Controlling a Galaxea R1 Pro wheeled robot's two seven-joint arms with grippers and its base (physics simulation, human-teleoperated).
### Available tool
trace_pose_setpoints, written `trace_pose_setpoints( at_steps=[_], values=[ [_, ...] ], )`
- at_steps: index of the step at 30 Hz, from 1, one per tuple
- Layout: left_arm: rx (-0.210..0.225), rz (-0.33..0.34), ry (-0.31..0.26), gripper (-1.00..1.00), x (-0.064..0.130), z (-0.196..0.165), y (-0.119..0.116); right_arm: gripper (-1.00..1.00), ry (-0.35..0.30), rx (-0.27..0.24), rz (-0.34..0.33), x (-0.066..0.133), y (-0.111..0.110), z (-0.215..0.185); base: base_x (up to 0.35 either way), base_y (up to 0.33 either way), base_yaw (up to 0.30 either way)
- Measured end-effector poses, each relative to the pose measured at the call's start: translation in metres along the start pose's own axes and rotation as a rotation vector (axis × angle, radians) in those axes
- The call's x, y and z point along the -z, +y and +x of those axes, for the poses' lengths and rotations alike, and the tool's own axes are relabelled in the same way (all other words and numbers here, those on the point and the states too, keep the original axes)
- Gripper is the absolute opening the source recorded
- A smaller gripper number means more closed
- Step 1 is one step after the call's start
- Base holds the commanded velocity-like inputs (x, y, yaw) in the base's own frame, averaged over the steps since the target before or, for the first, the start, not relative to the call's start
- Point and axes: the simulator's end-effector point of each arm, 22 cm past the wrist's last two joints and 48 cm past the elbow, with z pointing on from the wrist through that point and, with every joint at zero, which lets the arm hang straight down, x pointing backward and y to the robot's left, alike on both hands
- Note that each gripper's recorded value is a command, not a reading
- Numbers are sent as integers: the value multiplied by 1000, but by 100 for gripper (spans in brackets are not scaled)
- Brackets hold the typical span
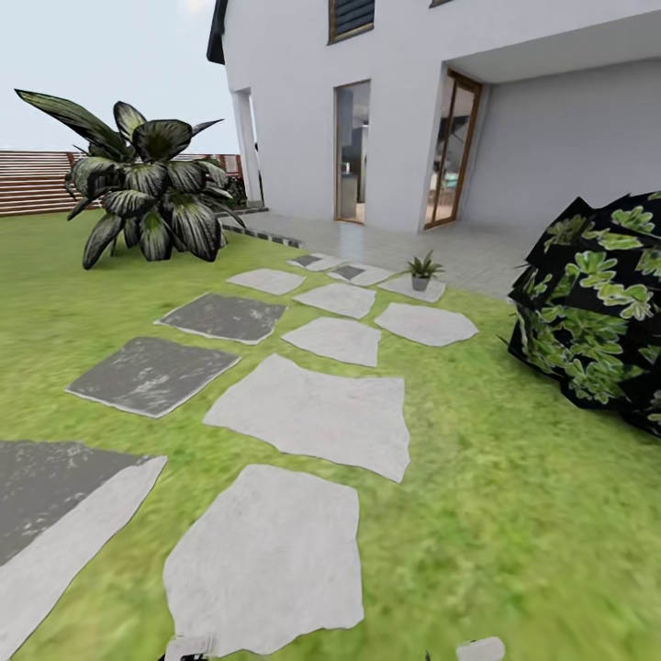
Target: Pick up the pesticide atomizer in the garden and spray insectifuge to fully cover both potted plants in the garden.
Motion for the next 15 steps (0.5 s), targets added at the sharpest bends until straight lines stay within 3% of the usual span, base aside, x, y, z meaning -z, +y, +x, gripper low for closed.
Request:
trace_pose_setpoints(
  at_steps=[15],
  values=[
    [1, -3, -1, -100, 0, 0, 2, 100, 0, 0, 0, 0, 0, 0, 337, 0, 0]
  ],
)
